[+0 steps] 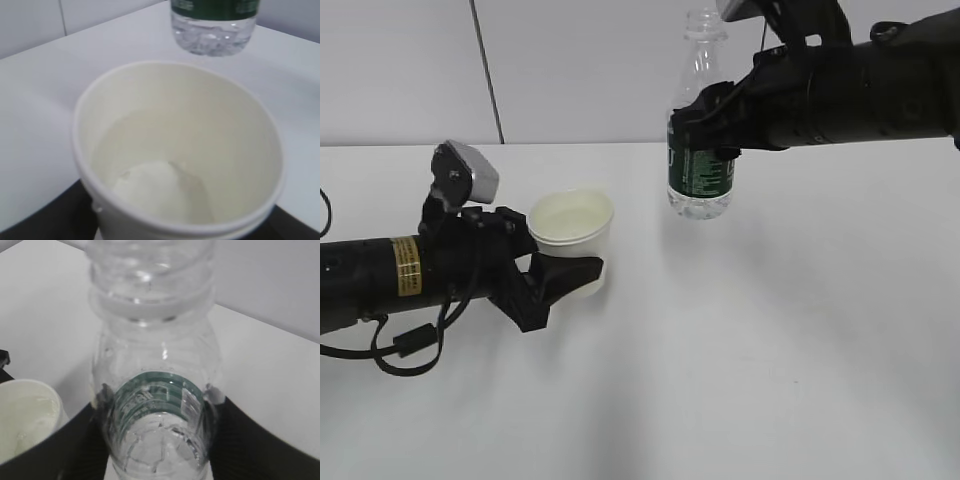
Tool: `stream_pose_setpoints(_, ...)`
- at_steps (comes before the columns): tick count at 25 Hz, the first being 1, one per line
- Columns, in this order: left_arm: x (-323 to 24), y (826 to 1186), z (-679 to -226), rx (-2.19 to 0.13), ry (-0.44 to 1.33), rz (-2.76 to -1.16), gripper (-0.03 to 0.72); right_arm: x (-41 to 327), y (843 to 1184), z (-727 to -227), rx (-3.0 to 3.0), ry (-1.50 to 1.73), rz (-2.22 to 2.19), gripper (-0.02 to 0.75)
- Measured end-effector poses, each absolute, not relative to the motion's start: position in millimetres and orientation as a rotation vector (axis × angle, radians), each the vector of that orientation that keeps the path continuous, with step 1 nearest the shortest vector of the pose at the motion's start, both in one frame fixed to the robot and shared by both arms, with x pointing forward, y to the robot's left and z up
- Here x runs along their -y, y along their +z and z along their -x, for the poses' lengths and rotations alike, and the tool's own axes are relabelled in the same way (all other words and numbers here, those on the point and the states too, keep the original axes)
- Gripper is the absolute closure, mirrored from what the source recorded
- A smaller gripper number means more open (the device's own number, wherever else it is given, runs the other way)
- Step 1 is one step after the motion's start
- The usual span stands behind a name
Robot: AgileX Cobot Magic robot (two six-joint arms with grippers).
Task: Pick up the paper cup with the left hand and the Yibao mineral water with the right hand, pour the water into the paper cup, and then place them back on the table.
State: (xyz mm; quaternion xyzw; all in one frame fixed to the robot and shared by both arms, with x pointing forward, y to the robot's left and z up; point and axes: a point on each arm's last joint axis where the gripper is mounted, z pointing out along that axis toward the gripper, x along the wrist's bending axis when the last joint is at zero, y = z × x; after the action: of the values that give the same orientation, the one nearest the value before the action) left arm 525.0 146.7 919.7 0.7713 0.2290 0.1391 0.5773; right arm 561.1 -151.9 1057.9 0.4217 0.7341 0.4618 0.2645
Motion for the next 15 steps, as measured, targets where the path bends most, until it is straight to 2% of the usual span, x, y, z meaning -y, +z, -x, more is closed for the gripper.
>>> stream_pose_setpoints(9,-186.0,919.8,-542.9,-0.607,0.458,-1.795,0.253,156.0,1059.0,-563.9,-1.933,1.216,-1.158,0.312)
stream_pose_setpoints(15,-199.6,919.3,-548.7,-0.658,0.500,-1.778,0.253,156.7,1059.2,-564.3,-1.925,1.210,-1.160,0.312)
